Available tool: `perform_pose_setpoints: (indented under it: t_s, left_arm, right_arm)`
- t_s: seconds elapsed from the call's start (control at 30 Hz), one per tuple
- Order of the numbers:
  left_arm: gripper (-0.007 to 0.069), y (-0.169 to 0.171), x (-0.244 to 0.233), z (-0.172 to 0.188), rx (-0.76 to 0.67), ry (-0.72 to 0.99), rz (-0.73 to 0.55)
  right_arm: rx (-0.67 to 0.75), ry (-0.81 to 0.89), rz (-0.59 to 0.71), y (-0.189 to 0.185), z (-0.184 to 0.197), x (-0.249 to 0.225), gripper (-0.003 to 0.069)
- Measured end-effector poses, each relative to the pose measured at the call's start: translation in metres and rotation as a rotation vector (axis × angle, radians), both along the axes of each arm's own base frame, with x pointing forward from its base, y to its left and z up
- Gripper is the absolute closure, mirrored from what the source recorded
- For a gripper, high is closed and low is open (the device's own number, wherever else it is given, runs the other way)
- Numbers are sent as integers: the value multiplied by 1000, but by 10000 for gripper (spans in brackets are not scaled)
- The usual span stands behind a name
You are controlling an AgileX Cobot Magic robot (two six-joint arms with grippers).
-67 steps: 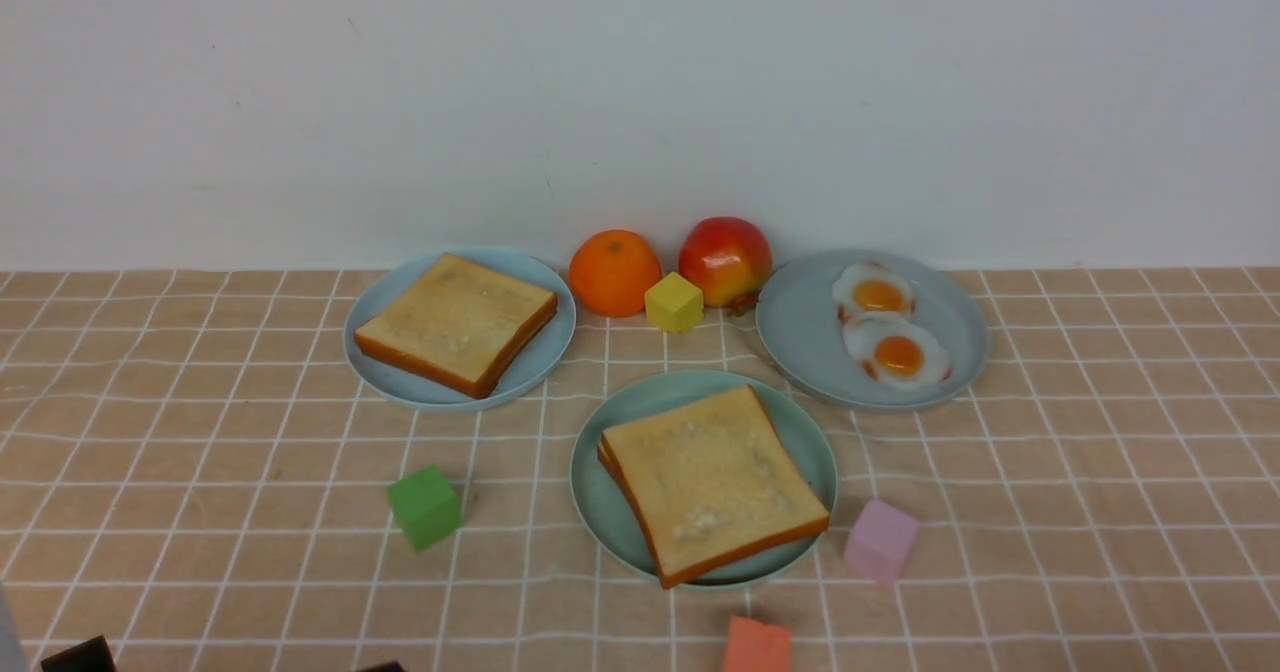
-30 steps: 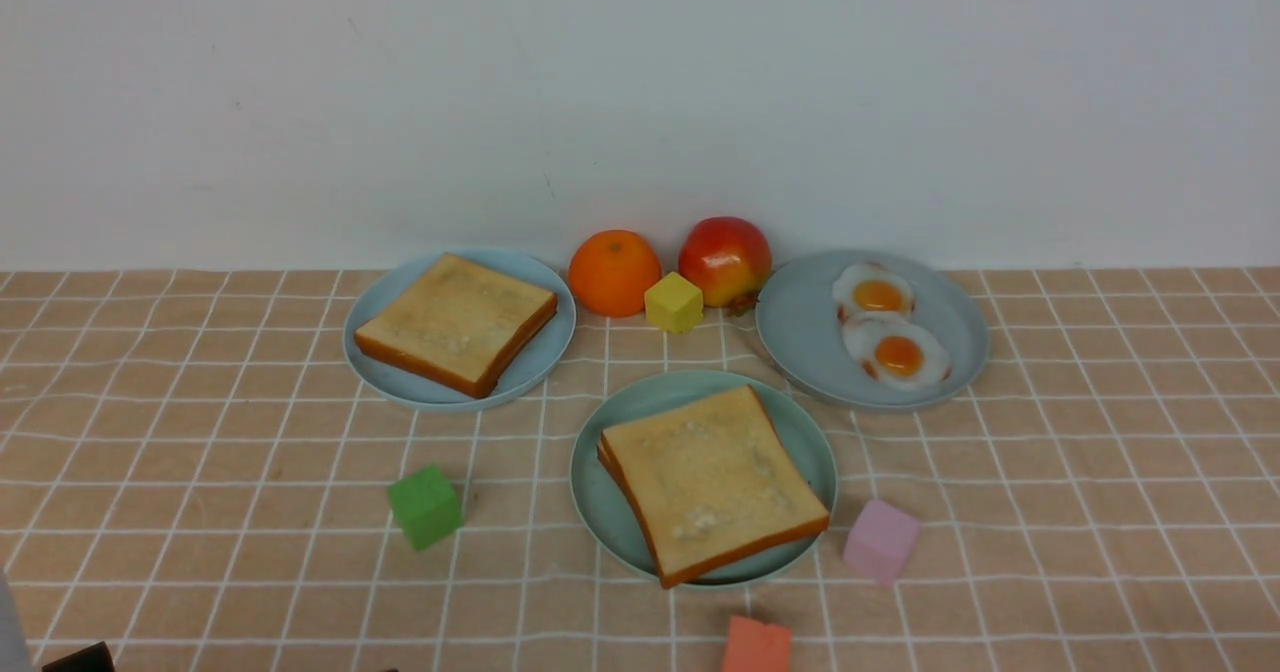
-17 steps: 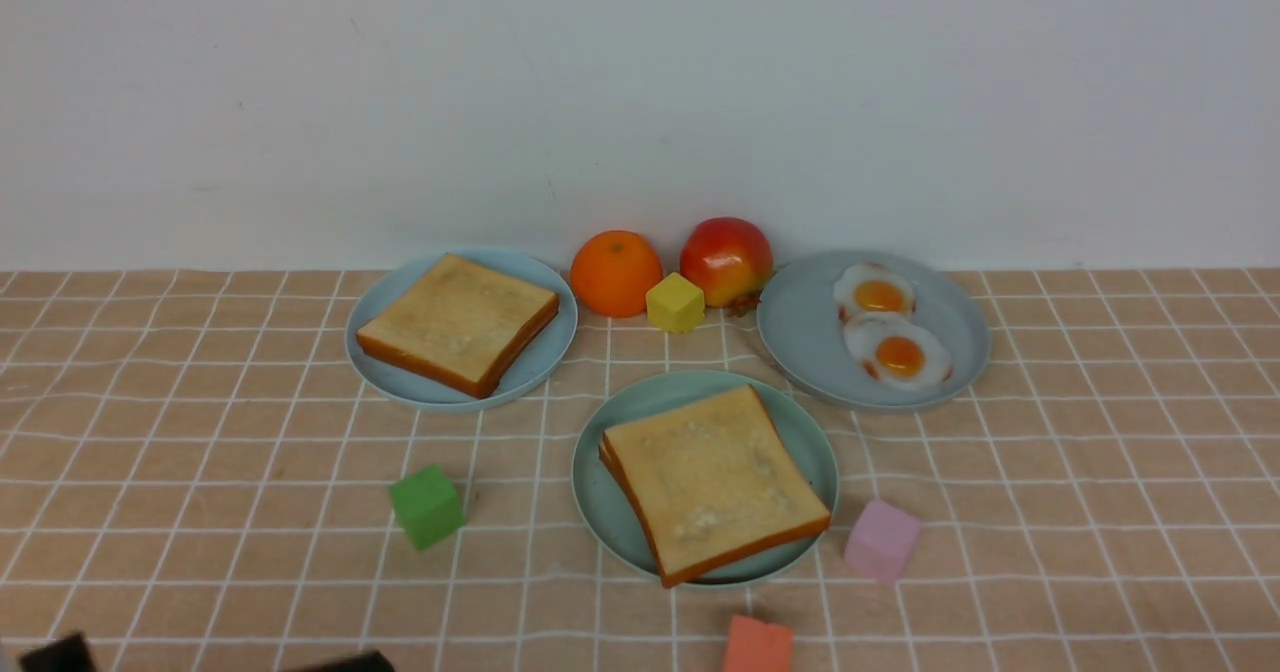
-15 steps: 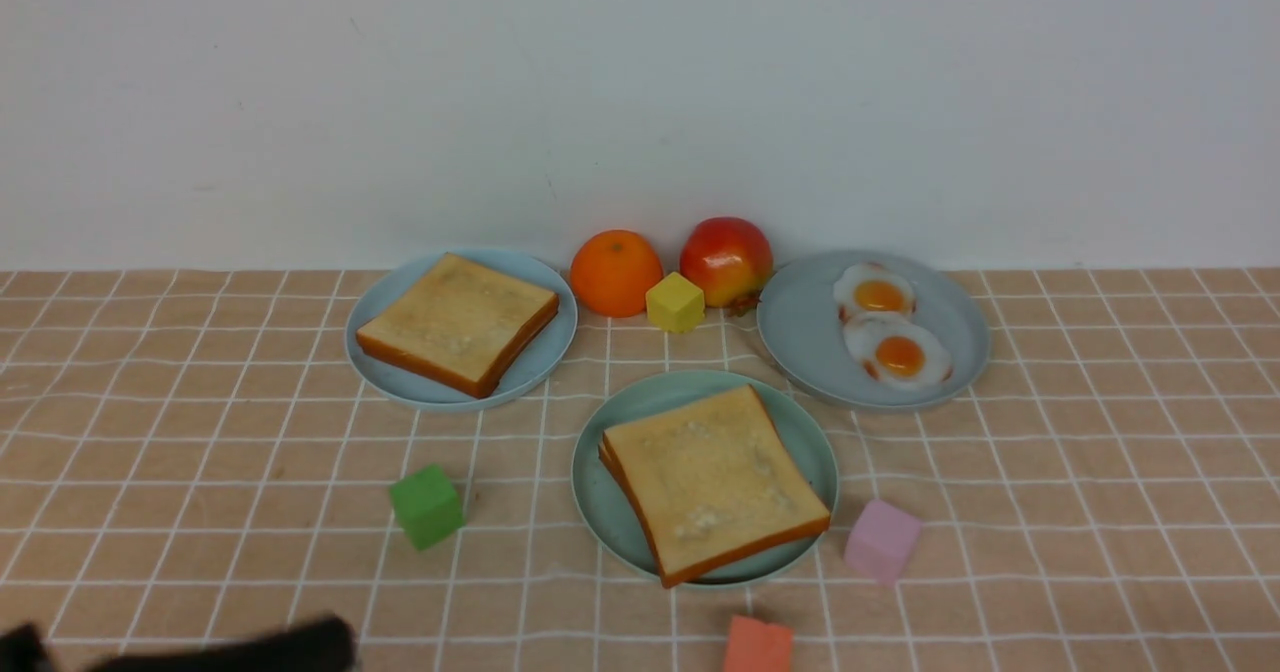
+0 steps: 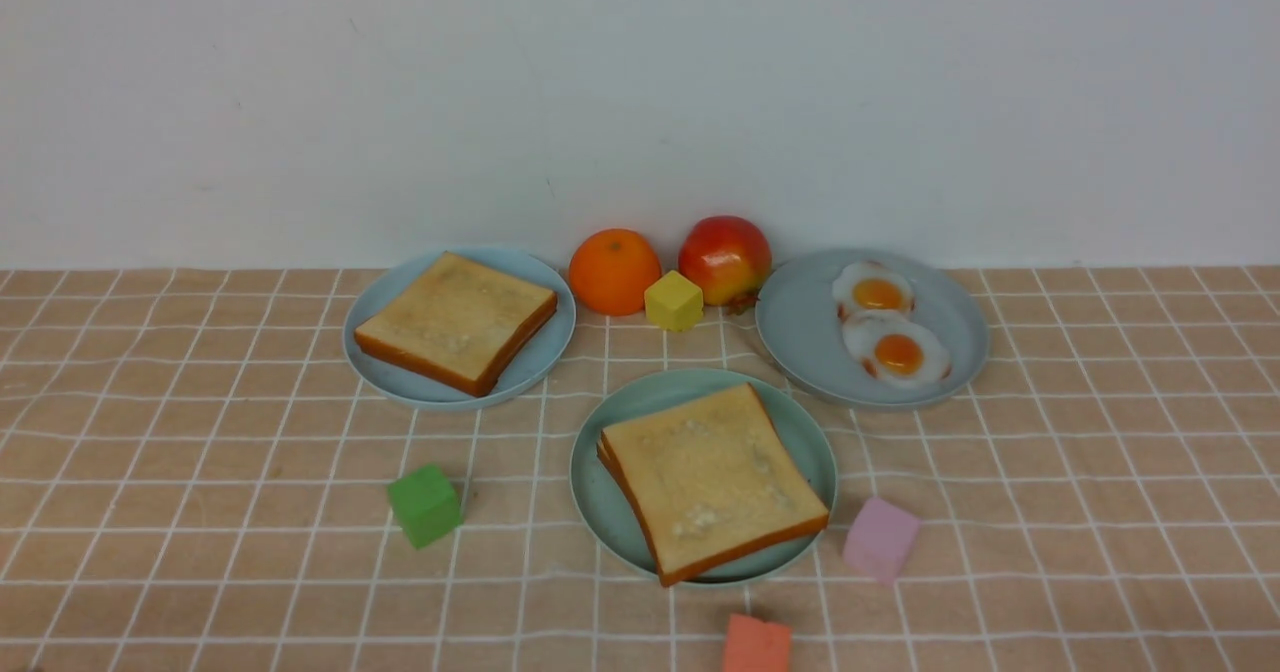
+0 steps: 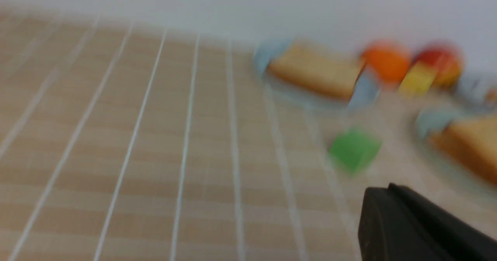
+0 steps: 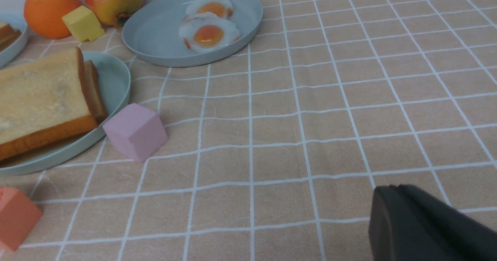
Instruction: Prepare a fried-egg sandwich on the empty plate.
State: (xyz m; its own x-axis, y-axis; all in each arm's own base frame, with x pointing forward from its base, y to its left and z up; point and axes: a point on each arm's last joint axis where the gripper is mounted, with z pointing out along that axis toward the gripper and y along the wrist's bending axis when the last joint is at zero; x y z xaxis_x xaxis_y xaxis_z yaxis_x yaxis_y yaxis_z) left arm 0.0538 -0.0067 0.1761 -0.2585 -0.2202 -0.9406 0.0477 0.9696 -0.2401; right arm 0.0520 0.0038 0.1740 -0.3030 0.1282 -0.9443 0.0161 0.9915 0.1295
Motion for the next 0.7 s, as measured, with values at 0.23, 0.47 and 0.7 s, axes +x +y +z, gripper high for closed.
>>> perform_pose_setpoints:
  t_s: [0.23, 0.47, 0.7]
  left_arm:
    - [638, -1, -1, -6, -54, 68, 8]
    - [638, -1, -1, -6, -61, 66, 8]
    - [638, -1, -1, -6, -61, 66, 8]
  right_arm:
    - [2, 0, -1, 0, 0, 0, 637]
    - [2, 0, -1, 0, 0, 0, 636]
    - [2, 0, -1, 0, 0, 0, 627]
